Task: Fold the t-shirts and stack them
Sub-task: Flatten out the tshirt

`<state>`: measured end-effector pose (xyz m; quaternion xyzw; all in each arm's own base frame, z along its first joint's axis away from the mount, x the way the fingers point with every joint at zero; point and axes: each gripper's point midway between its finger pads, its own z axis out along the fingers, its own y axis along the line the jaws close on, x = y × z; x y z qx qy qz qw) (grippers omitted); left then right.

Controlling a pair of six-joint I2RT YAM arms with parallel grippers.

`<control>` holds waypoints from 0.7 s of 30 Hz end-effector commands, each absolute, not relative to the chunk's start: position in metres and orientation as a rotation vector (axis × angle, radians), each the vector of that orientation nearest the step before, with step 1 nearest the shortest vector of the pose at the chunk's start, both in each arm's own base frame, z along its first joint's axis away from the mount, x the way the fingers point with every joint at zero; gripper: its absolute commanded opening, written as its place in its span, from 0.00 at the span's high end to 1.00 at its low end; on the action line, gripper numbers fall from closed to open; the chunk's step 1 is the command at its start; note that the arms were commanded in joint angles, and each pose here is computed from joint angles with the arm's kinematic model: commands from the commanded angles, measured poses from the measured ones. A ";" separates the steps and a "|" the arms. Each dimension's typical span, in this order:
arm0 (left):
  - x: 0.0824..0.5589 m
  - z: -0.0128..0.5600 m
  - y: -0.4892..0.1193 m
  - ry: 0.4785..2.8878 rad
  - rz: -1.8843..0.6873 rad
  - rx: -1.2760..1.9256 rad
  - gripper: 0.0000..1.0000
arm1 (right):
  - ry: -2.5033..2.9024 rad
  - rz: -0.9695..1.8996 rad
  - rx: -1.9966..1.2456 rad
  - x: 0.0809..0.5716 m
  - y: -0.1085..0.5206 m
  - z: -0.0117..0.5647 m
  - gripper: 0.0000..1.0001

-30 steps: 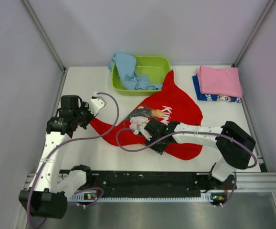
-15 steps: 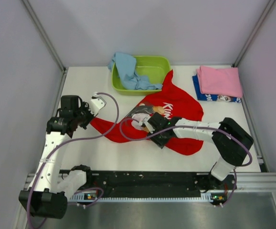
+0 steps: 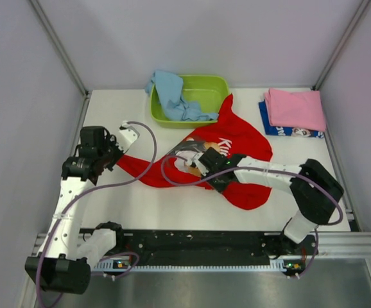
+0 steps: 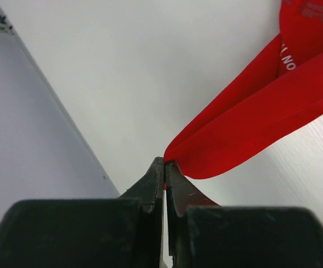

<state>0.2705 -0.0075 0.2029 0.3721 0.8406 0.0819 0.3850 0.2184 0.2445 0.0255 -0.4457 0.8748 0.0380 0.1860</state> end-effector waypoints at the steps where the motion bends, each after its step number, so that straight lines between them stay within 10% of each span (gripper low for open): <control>1: 0.291 0.263 0.021 2.048 0.434 0.788 1.00 | 2.286 0.218 -1.220 0.220 0.248 0.120 1.00; 21: 0.215 0.455 0.073 1.731 0.815 0.512 1.00 | 1.430 0.267 -0.726 0.181 0.137 0.510 1.00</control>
